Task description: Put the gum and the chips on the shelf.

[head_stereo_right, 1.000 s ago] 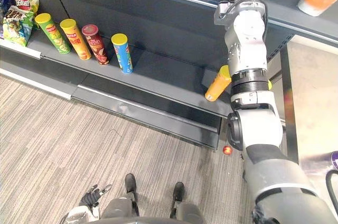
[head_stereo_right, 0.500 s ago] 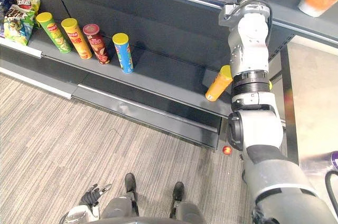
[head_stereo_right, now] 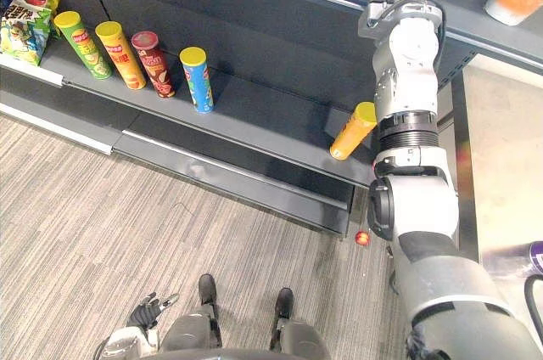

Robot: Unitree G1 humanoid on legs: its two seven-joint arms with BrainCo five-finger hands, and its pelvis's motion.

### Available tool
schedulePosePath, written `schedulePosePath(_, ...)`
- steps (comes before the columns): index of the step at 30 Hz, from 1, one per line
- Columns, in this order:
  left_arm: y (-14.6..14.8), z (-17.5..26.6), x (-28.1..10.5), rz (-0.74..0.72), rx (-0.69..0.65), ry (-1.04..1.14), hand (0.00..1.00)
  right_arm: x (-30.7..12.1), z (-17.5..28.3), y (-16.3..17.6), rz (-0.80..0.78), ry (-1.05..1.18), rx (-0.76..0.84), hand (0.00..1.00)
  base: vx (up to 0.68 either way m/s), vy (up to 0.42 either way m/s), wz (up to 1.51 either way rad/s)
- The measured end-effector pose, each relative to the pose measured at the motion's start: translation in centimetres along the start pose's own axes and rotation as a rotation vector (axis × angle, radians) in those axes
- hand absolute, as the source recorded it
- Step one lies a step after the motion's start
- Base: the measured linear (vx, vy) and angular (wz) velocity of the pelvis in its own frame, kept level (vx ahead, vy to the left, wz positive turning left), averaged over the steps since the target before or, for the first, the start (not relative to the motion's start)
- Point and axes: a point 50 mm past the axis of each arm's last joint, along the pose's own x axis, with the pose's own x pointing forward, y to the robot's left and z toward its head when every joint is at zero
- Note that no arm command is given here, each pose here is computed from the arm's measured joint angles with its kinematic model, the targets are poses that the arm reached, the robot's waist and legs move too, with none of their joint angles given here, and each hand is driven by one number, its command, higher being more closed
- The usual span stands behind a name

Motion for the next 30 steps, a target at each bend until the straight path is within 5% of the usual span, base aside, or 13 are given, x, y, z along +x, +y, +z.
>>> schedulePosePath(19, -0.2, 0.0, 0.0, 0.003, -0.012, -0.001, 0.00, -0.2, 5.7, 1.1, -0.030, -0.249, 0.006, 0.00, 0.00, 0.000, 0.00)
schedulePosePath(30, -0.1, -0.2, 0.0, 0.020, -0.006, 0.012, 0.00, -5.3, 8.9, 4.4, 0.179, -0.531, 0.052, 0.00, 0.01, 0.001, -0.02)
